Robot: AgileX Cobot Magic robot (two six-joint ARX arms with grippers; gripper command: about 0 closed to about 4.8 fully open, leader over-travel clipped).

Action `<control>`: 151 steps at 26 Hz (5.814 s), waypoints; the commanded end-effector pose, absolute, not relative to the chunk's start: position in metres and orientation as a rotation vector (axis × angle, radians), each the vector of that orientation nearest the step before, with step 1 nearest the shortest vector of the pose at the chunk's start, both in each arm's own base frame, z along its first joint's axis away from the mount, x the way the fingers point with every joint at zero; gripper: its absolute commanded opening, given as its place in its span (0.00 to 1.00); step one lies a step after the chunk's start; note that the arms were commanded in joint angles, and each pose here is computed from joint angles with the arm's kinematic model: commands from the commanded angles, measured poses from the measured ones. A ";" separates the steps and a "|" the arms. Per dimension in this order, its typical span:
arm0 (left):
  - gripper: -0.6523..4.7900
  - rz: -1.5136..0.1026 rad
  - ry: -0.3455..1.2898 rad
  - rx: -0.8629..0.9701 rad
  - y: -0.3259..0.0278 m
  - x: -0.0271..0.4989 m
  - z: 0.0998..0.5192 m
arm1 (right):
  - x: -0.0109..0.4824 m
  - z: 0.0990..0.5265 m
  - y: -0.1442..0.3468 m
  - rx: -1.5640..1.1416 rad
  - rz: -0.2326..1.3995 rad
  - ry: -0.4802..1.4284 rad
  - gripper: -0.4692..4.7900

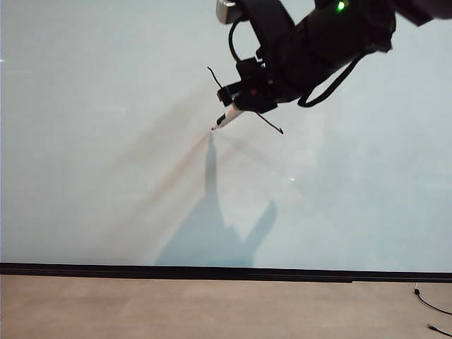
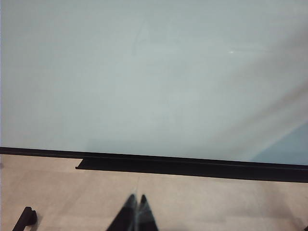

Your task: Pick up the pen on the shelf to the right of the whiteboard and draw a cross mark.

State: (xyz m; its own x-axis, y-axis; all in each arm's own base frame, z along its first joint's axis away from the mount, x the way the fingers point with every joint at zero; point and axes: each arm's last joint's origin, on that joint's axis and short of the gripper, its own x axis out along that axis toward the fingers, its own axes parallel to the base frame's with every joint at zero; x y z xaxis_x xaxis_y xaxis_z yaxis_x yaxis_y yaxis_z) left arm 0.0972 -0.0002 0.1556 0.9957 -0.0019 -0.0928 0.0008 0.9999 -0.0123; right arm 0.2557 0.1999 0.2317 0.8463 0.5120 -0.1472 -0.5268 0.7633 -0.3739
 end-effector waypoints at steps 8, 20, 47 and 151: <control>0.11 -0.005 0.087 -0.008 0.000 0.097 0.157 | 0.263 0.239 0.202 -0.386 0.569 -0.013 0.08; 0.11 -0.005 0.087 -0.008 0.000 0.097 0.157 | 0.264 0.244 0.198 -0.375 0.499 -0.027 0.08; 0.11 -0.005 0.087 -0.008 0.000 0.097 0.157 | 0.247 0.276 0.176 -0.447 0.355 -0.027 0.08; 0.11 -0.005 0.101 -0.008 0.000 0.097 0.155 | 0.097 0.173 -0.011 -0.128 -0.038 -0.097 0.08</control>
State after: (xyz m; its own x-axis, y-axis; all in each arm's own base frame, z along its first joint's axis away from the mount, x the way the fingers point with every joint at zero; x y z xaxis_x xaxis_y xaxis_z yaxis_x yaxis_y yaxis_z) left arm 0.0970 -0.0001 0.1539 0.9938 -0.0011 -0.1114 -0.0002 0.9999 -0.0119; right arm 0.0970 -0.0108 0.1704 0.9963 -0.0335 0.0794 0.0436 0.9907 -0.1287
